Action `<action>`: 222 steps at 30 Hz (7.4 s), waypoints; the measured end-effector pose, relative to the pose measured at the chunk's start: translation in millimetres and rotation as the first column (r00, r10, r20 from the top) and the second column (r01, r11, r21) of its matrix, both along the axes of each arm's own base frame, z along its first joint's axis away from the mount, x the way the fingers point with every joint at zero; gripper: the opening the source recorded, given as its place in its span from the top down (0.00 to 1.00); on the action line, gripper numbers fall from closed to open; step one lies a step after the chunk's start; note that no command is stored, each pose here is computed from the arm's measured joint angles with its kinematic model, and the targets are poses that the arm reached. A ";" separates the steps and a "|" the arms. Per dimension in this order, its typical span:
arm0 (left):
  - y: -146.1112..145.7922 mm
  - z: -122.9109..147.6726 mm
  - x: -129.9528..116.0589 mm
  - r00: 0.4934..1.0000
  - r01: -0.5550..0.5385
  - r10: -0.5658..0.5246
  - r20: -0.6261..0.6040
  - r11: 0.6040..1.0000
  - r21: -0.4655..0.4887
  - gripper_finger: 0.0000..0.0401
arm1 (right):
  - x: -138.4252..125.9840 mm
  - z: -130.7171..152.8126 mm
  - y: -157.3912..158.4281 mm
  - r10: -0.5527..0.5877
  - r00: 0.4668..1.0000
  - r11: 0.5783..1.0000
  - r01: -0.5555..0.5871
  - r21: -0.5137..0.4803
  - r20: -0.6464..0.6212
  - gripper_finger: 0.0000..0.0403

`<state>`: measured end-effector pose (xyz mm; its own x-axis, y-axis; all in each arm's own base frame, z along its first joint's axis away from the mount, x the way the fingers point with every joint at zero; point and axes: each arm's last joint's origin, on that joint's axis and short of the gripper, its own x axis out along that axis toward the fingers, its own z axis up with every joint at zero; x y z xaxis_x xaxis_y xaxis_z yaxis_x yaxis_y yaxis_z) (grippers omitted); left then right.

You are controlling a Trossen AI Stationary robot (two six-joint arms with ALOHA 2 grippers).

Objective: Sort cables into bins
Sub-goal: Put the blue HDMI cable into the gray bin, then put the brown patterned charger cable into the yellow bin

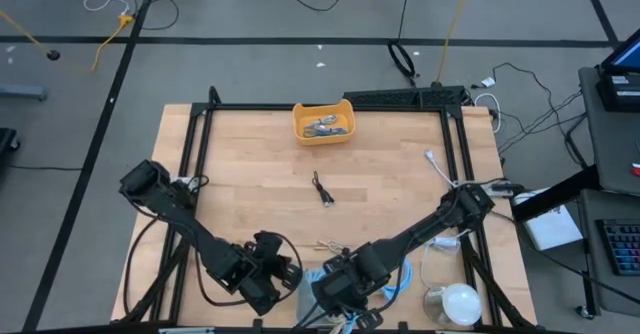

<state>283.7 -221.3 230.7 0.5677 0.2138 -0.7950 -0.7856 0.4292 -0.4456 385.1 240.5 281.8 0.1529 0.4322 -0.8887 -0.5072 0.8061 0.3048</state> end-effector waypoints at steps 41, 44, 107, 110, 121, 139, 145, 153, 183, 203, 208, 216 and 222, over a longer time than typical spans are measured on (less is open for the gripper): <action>6.3 27.5 -24.1 1.000 0.013 -0.014 0.020 0.999 0.047 0.98 | 12.4 12.6 -9.6 -0.017 0.991 0.963 0.051 0.265 -0.131 0.71; 4.2 27.7 -25.1 0.999 0.023 -0.024 0.022 0.999 0.043 0.99 | 12.8 15.0 -14.3 -0.032 0.990 0.962 0.068 0.264 -0.137 0.71; 236.5 -22.4 48.1 0.231 0.971 -0.684 -0.692 0.119 0.207 0.52 | -135.2 84.1 -98.3 -0.820 0.195 0.477 0.753 0.454 0.538 0.80; 237.8 -18.2 56.4 0.269 0.952 -0.671 -0.691 0.080 0.294 0.54 | -130.7 83.9 -106.8 -0.797 0.194 0.489 0.764 0.421 0.572 0.80; 234.5 -48.3 77.4 0.212 0.977 -0.716 -0.665 0.165 0.134 0.58 | -119.7 69.6 -142.6 -0.805 0.350 0.520 0.805 0.286 0.479 0.80; 230.3 71.0 44.1 0.727 0.684 -0.582 -0.363 0.570 0.455 0.57 | -121.8 -75.6 -180.8 -0.854 0.517 0.510 0.804 0.306 0.066 0.79; 216.6 103.5 19.3 0.783 0.607 -0.560 -0.271 0.594 0.527 0.63 | -121.8 -87.8 -174.1 -0.787 0.615 0.574 0.758 0.310 -0.045 0.79; 193.6 109.5 11.6 0.783 0.599 -0.576 -0.236 0.595 0.536 0.67 | -111.2 -110.1 -164.0 -0.716 0.676 0.608 0.726 0.322 -0.174 0.79; 139.2 108.5 2.3 0.777 0.591 -0.600 -0.193 0.587 0.553 0.67 | -99.2 -157.5 -161.7 -0.661 0.692 0.648 0.722 0.242 -0.290 0.79; 135.3 108.2 0.3 0.795 0.570 -0.578 -0.186 0.604 0.558 0.67 | -91.2 -152.1 -159.1 -0.663 0.701 0.619 0.711 0.333 -0.263 0.93; 135.6 107.4 -0.5 0.796 0.572 -0.573 -0.194 0.607 0.552 0.67 | -81.9 -143.4 -161.0 -0.661 0.720 0.593 0.674 0.439 -0.213 0.78; 136.1 106.5 -1.5 0.799 0.573 -0.566 -0.205 0.610 0.548 0.67 | -80.0 -138.4 -159.8 -0.600 0.763 0.650 0.640 0.409 -0.240 0.57; 136.3 106.1 -1.9 0.798 0.576 -0.565 -0.211 0.609 0.546 0.67 | -82.8 -136.9 -168.0 -0.572 0.774 0.718 0.632 0.290 -0.272 0.53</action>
<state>281.9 -85.0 336.8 0.7192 0.2520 -0.6475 -0.2992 0.9534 0.0386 302.3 72.5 144.9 0.3660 0.5753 -0.7315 0.1260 0.7482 0.6514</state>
